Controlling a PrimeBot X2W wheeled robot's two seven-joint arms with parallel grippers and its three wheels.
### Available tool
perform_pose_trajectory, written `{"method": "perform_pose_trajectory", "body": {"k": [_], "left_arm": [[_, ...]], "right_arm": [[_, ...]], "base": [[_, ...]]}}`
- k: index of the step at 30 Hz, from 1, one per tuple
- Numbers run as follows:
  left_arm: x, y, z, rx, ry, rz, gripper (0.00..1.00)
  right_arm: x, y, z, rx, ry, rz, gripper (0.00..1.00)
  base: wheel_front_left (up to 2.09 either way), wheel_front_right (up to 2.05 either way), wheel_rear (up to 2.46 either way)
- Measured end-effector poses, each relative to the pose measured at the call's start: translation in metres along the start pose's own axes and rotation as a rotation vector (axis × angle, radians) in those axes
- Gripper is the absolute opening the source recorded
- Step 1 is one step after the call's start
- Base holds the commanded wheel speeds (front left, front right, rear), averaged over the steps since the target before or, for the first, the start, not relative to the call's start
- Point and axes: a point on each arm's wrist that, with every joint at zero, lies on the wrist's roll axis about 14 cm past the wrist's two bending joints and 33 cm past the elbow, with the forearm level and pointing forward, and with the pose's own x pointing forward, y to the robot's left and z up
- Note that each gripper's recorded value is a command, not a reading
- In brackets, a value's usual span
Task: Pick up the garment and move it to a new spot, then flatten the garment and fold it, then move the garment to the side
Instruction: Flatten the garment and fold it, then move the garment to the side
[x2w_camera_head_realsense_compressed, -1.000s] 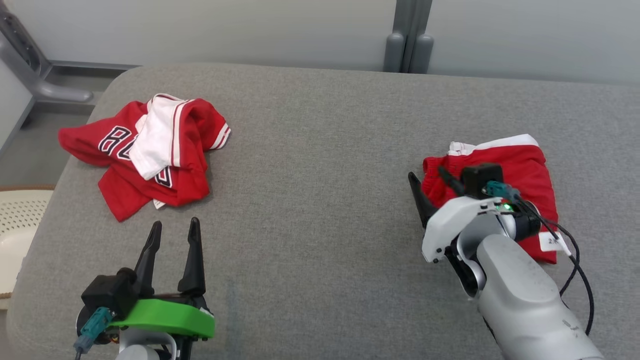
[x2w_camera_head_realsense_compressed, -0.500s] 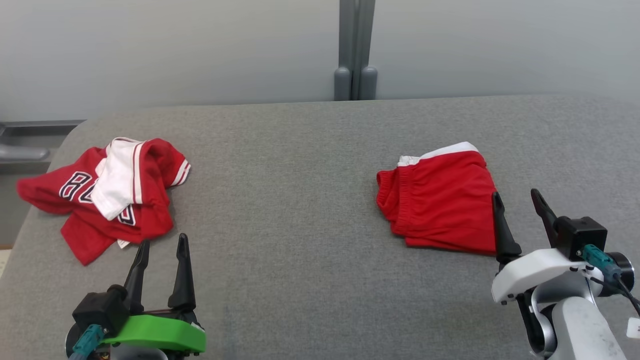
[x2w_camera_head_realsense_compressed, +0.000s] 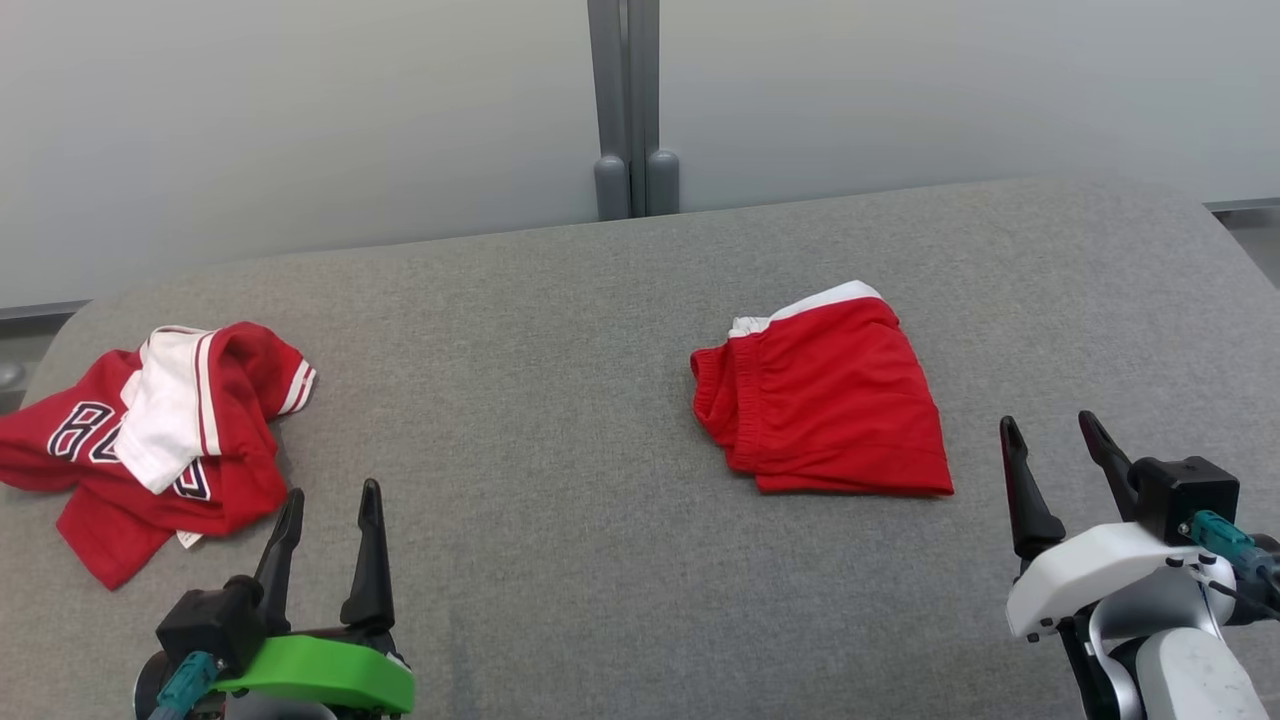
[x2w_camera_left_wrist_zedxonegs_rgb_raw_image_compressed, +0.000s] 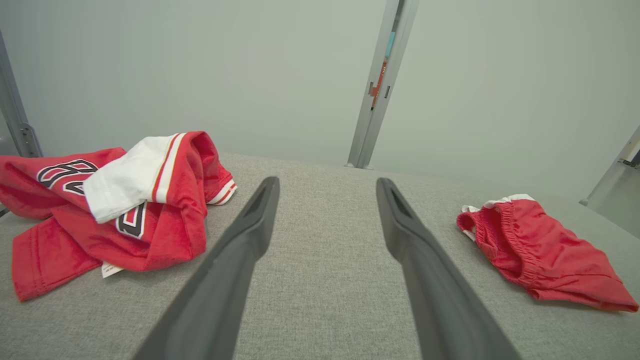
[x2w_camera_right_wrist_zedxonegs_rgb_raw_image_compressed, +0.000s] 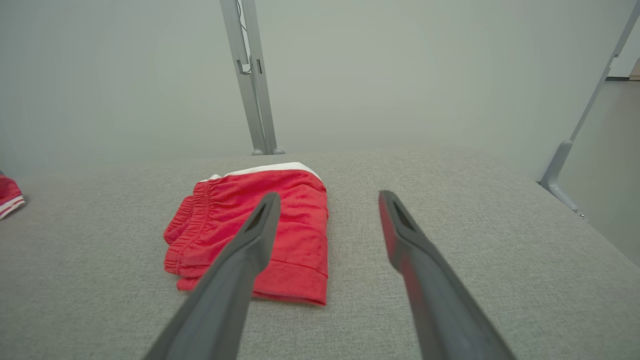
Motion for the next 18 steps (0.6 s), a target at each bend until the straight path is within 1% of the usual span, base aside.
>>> {"method": "perform_pose_trajectory", "body": {"k": [13, 18], "left_arm": [[-0.003, 0.004, -0.002, -0.002, 0.005, 0.015, 1.00], [-0.003, 0.007, -0.003, -0.002, 0.009, 0.022, 1.00]], "right_arm": [[0.002, 0.007, 0.003, 0.006, -0.008, 0.021, 1.00], [0.017, 0.011, 0.010, 0.022, -0.004, 0.035, 1.00]], "base": [[0.00, 0.00, 0.00], [0.00, 0.00, 0.00]]}}
